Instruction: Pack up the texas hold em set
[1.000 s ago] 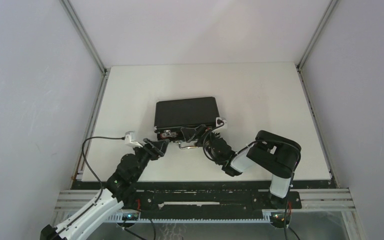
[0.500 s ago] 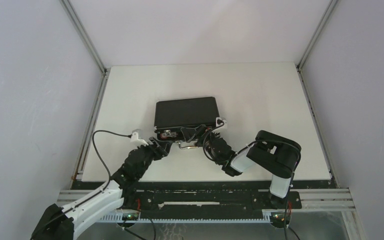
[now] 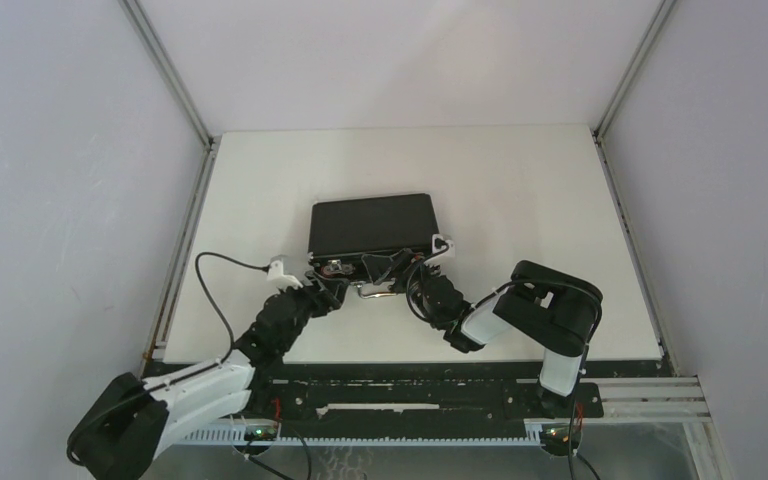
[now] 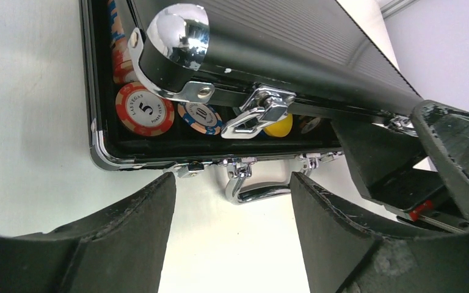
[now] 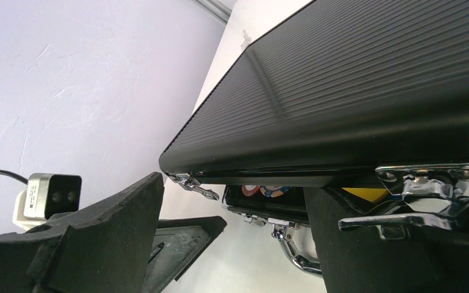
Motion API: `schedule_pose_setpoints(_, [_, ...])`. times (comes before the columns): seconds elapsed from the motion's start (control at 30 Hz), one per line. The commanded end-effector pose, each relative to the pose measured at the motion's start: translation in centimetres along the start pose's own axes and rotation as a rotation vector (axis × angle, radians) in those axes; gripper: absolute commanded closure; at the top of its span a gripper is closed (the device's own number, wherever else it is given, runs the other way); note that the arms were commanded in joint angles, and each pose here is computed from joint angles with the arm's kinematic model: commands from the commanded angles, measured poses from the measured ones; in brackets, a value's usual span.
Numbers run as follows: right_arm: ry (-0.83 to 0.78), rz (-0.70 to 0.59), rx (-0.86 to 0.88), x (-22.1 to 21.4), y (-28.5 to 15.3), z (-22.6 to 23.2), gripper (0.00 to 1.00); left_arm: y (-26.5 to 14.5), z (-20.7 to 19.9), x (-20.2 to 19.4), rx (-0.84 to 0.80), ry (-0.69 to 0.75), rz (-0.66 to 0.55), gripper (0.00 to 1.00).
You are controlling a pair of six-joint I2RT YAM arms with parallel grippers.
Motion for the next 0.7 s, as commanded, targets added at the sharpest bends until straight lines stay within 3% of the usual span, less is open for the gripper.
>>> schedule_pose_setpoints(0.0, [0.063,-0.068,0.094,2.2,0.1,2.8,0.08,0.1,0.6,-0.1,-0.024,0.011,-0.056,0.26])
schedule_pose_setpoints(0.67, [0.085,-0.060,0.098,2.6,-0.2,2.1,0.10,1.9,-1.9,1.2,-0.126,-0.031,-0.120,0.26])
Point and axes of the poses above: each gripper's point midway between its finger pads, its own y axis out along the fingers, its own z axis along the line the jaws close on, x = y × z, the point moved 5 cm from there along -y, back along the fingers, and after that the axes turned 1 degree about y, right-handed, at the moved point
